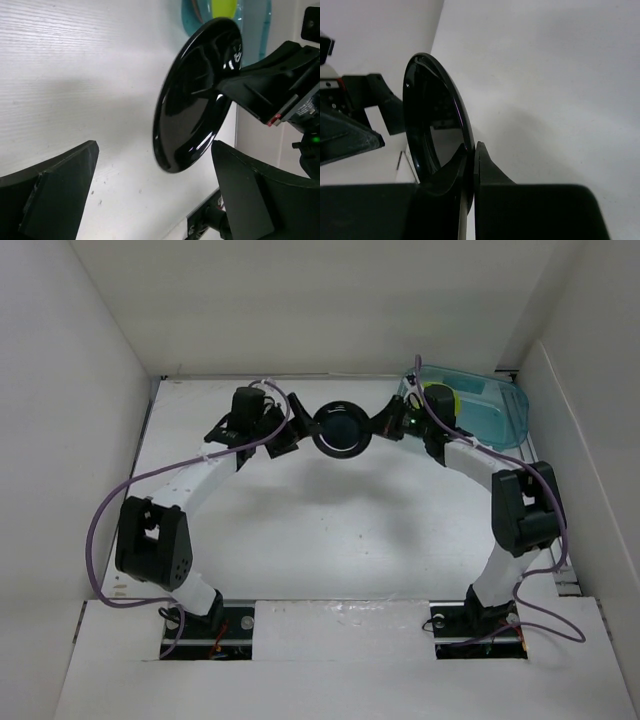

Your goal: Place the plates into the plastic bin on the countertop

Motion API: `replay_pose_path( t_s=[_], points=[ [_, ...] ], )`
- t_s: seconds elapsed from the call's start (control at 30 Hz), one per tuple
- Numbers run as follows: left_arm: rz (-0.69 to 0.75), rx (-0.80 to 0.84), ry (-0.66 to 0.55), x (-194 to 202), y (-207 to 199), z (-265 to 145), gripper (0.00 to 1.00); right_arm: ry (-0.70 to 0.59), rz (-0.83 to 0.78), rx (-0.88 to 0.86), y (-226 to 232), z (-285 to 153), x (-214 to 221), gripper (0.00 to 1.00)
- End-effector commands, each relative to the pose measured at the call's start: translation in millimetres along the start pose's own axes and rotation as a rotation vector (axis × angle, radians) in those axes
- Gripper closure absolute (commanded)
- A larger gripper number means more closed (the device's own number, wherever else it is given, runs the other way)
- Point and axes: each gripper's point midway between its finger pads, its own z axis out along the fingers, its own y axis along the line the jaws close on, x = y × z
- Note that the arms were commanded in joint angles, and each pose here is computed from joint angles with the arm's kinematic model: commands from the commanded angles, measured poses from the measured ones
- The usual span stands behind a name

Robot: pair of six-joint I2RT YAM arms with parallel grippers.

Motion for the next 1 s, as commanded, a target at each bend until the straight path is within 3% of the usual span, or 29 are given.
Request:
replay_pose_path(
  t_s=[0.0, 0.17, 0.37, 0.5, 0.63, 0.97],
  points=[
    [0.031, -0.104, -0.117, -25.9, -7.3, -20.9, 0.00, -0.175, 0.024, 0.007, 6.7, -16.5, -43.8, 1.00],
    [0.047, -0.284, -0.365, -63.2, -4.0, -86.2, 0.00, -0.443, 0.117, 0.220, -37.7, -59.9, -115.7, 1.00],
    [0.142, -0.358, -0.399, -58.2, -7.2, -141.9, 0.00, -0.701, 0.236, 0.494, -120.4, -121.3, -194.3, 1.00],
    [0.177, -0.432, -0.438, -57.6, 6.2, -166.3, 0.00, -0.744, 0.269, 0.561, -151.8, -138.6, -226.5, 1.00],
    [0.191, -0.452, -0.449, -52.0, 17.9, -173.7, 0.00, -0.731, 0.320, 0.634, -193.1, -140.0, -232.3, 1.00],
    [0.197, -0.455, -0.447, -52.2, 24.1, -175.9, 0.00, -0.677, 0.372, 0.682, -224.1, -134.4, -212.5, 0.98]
  ],
)
